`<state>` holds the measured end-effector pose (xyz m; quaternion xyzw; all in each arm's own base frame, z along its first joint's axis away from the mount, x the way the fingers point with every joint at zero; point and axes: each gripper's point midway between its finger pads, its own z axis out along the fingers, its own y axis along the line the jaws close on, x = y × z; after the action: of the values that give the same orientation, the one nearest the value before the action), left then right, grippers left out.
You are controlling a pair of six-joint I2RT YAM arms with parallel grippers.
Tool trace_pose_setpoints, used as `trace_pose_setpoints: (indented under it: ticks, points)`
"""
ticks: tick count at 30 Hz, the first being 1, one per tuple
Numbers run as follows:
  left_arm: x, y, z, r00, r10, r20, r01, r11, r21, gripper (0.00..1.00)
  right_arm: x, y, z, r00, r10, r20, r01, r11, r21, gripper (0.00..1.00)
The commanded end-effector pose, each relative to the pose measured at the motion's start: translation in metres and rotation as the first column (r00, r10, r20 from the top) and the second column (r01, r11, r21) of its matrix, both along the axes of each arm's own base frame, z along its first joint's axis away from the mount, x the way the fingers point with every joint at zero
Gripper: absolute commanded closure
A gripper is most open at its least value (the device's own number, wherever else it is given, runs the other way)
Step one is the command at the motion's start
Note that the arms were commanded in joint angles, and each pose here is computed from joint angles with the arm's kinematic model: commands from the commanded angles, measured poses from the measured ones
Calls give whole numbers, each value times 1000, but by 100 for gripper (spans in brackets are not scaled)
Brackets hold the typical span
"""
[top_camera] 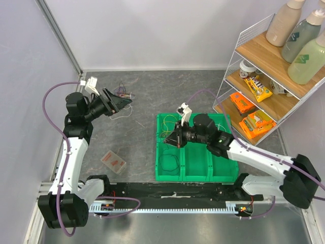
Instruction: Untangle the cables
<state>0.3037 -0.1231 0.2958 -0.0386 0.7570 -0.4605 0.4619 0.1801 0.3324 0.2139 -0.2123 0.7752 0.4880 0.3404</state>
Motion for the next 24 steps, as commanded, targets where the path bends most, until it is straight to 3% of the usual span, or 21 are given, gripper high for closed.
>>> trace_pose_setpoints:
  ticks: [1, 4, 12, 15, 18, 22, 24]
  points:
    - [-7, 1, 1, 999, -6, 40, 5, 1000, 30, 25, 13, 5, -25, 994, -101, -44, 99, 994, -37, 100]
    - [-6, 3, -3, 1000, 2, 32, -3, 999, 42, 25, 11, -19, -57, 984, -177, -23, 168, 960, -222, 100]
    - [3, 5, -13, 1000, 18, -2, -18, 999, 37, 26, -10, -29, -103, 985, -158, -67, 107, 870, -481, 100]
    - [15, 27, -27, 978, 191, -82, -184, 979, 83, 20, -14, -33, -117, 983, -183, -23, 135, 797, -588, 100]
    - [23, 50, -50, 919, 350, -181, -330, 935, 134, 20, -14, -23, -122, 986, -168, 10, 138, 773, -620, 98]
    - [37, 57, -75, 873, 394, -287, -368, 919, 142, 19, -17, -9, -112, 992, -123, 38, 119, 769, -629, 63]
    - [50, 65, -91, 841, 422, -338, -386, 906, 173, 22, -17, -8, -99, 991, -116, 65, 132, 786, -604, 51]
